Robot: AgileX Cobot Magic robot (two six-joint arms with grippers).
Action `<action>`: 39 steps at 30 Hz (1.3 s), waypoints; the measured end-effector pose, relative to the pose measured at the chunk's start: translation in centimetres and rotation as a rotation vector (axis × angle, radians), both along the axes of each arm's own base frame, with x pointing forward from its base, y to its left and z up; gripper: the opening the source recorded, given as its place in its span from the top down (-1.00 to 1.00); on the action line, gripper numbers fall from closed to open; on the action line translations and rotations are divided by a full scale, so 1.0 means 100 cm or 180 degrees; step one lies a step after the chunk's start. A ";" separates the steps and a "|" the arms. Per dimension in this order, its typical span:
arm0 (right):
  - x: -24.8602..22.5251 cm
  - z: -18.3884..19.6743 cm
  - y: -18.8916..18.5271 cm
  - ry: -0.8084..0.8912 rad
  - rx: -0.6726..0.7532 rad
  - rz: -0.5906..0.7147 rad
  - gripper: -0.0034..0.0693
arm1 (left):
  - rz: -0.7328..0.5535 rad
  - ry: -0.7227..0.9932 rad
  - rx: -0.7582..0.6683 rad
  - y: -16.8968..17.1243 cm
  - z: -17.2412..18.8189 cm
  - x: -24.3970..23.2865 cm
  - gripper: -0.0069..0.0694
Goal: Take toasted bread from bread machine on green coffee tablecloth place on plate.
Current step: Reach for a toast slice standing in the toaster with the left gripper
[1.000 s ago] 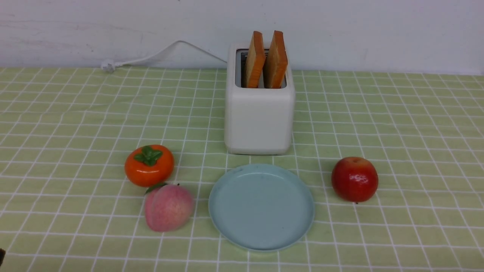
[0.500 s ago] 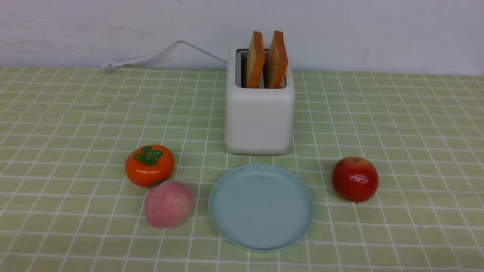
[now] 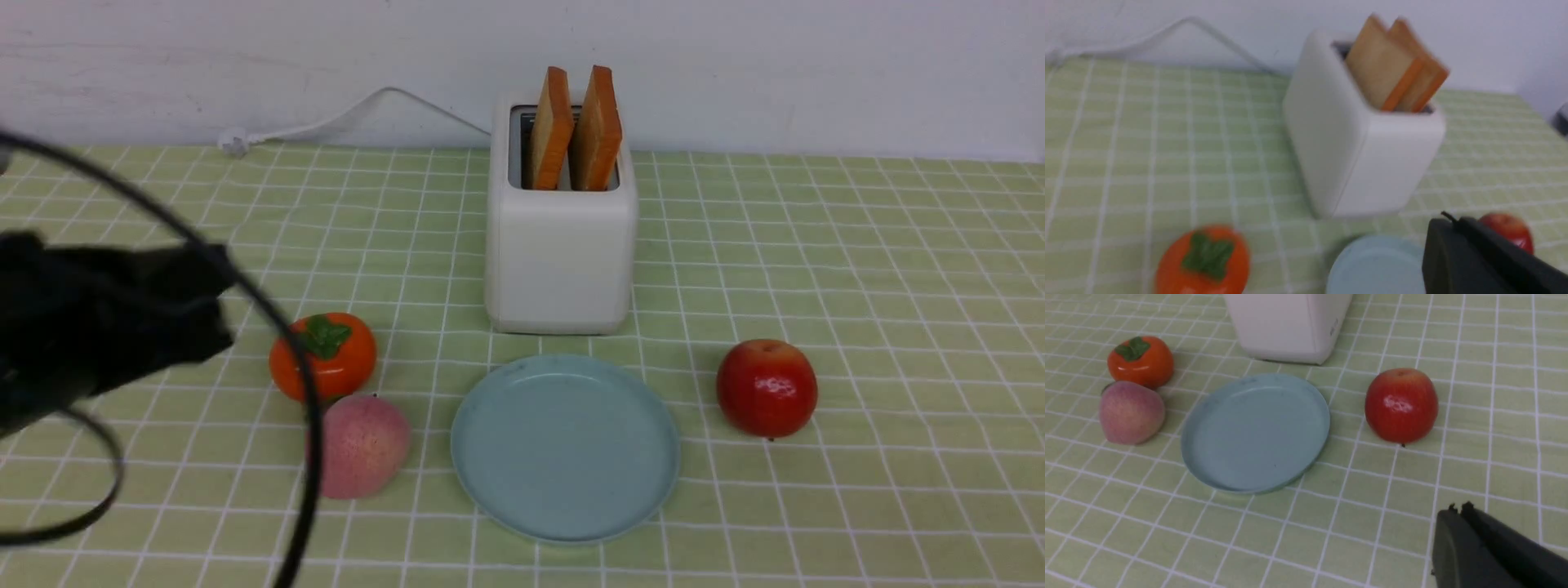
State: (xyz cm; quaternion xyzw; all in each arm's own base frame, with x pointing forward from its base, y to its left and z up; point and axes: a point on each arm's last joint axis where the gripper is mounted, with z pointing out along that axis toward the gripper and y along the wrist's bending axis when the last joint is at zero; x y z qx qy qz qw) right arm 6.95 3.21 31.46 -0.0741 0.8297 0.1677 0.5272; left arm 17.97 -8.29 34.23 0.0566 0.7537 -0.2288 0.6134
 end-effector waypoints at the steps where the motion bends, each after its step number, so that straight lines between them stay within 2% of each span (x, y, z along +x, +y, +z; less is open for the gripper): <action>1: 0.000 0.002 0.001 -0.0059 0.0026 0.0035 0.91 | -0.0078 -0.0101 -0.0018 -0.013 0.000 0.011 0.85; 5: 0.001 0.006 0.004 -0.0162 0.0155 0.0099 0.91 | -0.0185 -0.0472 -0.0041 -0.041 -0.002 0.036 0.85; 7: 0.000 0.008 0.006 -0.0171 0.0332 0.0142 0.91 | -0.0223 -0.0618 0.0016 -0.060 -0.012 0.058 0.76; 10: 0.000 0.010 0.009 -0.0195 0.0484 0.0192 0.91 | -0.0217 -0.0566 0.0005 -0.077 -0.025 0.085 0.42; 11: 0.000 0.011 0.009 -0.0196 0.0493 0.0197 0.91 | -0.0218 -0.0547 0.0007 -0.079 -0.027 0.089 0.39; 12: -0.001 0.012 0.011 -0.0204 0.0578 0.0226 0.91 | -0.0230 -0.0503 0.0034 -0.089 -0.034 0.104 0.16; 16: -0.003 0.015 0.016 -0.0196 0.0788 0.0384 0.90 | -0.0256 -0.0440 0.0104 -0.112 -0.050 0.140 -0.26; 19: -0.005 0.016 0.019 -0.0219 0.0804 0.0522 0.90 | -0.0268 -0.0407 0.0182 -0.123 -0.062 0.158 -0.43; 29: -0.006 0.020 0.022 -0.0391 0.0777 0.0697 0.89 | -0.0225 -0.0607 0.0460 -0.151 -0.074 0.213 -0.47; 34: -0.007 0.020 0.023 -0.0381 0.0783 0.0715 0.87 | 0.0030 -0.0480 0.0437 -0.147 -0.080 0.238 -0.39; 39: -0.007 0.020 0.023 -0.0383 0.0777 0.0718 0.87 | 0.0109 -0.0413 0.0446 -0.144 -0.086 0.245 -0.29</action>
